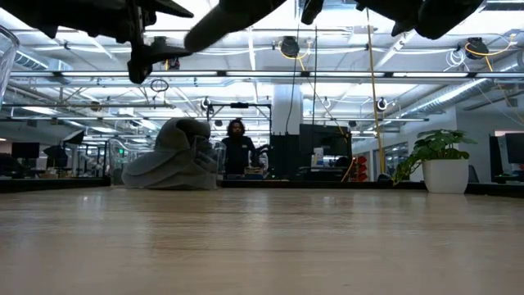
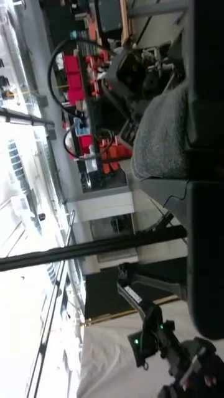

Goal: Pick & Place hat
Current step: Put the black cap into the bottom transparent bin

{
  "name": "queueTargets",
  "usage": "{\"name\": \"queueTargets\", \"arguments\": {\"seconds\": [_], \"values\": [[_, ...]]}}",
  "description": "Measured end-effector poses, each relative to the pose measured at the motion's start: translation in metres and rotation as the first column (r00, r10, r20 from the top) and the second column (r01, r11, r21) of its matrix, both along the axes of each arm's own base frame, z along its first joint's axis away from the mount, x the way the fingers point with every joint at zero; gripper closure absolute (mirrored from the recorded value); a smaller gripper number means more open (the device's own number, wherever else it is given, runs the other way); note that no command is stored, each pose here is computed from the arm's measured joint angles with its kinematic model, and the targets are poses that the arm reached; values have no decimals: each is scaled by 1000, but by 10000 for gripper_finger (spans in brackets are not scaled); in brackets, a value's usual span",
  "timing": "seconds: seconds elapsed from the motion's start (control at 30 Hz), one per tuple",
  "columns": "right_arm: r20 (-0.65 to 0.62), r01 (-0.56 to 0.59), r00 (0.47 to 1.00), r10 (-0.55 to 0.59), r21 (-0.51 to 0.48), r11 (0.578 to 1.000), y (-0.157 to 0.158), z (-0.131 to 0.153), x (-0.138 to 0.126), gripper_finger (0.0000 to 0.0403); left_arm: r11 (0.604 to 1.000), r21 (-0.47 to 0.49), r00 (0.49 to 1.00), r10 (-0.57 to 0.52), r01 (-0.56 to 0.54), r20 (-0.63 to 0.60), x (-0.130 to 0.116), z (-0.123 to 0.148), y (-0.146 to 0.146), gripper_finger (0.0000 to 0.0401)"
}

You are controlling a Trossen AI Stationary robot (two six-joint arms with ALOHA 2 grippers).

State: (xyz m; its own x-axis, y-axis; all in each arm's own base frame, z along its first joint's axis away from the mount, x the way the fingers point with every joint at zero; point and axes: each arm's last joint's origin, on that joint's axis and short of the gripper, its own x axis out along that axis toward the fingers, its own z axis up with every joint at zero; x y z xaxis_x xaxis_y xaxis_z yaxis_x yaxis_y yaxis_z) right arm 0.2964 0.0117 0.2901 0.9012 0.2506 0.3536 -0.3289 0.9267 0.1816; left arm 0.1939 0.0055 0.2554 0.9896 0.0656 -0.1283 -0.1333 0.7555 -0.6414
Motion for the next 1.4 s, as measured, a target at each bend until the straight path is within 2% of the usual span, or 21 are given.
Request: {"name": "queueTargets", "arguments": {"seconds": [0.2, 0.43, 0.73, 1.0, 1.13, 1.3, 1.4], "values": [[2, 21, 1000, -21, 2, 1000, -1, 0, 0, 403, 999, -35, 1000, 14, -14, -13, 4, -3, 3, 122], [3, 42, 999, -42, -17, 999, -1, 0, 0, 403, 988, -97, 992, -125, 124, -10, 17, -11, -2, 149], [-11, 44, 999, -44, -24, 999, -1, -4, 2, 403, 983, -66, 984, -170, 173, 53, 26, -10, -5, 176], [-15, 47, 999, -47, -23, 999, -1, -4, 2, 403, 977, -89, 980, -191, 195, 54, 26, -10, -5, 212], [-16, 63, 998, -64, -17, 998, -2, -4, 3, 403, 969, -94, 973, -225, 229, 54, 26, -10, -6, 254], [-42, 109, 993, -109, -12, 994, -3, -6, 4, 398, 940, -79, 944, -327, 330, 52, 25, -10, -9, 375], [-69, 120, 990, -120, -13, 993, -4, -9, 4, 385, 910, -100, 915, -396, 402, 78, 18, -2, -10, 384]]}}
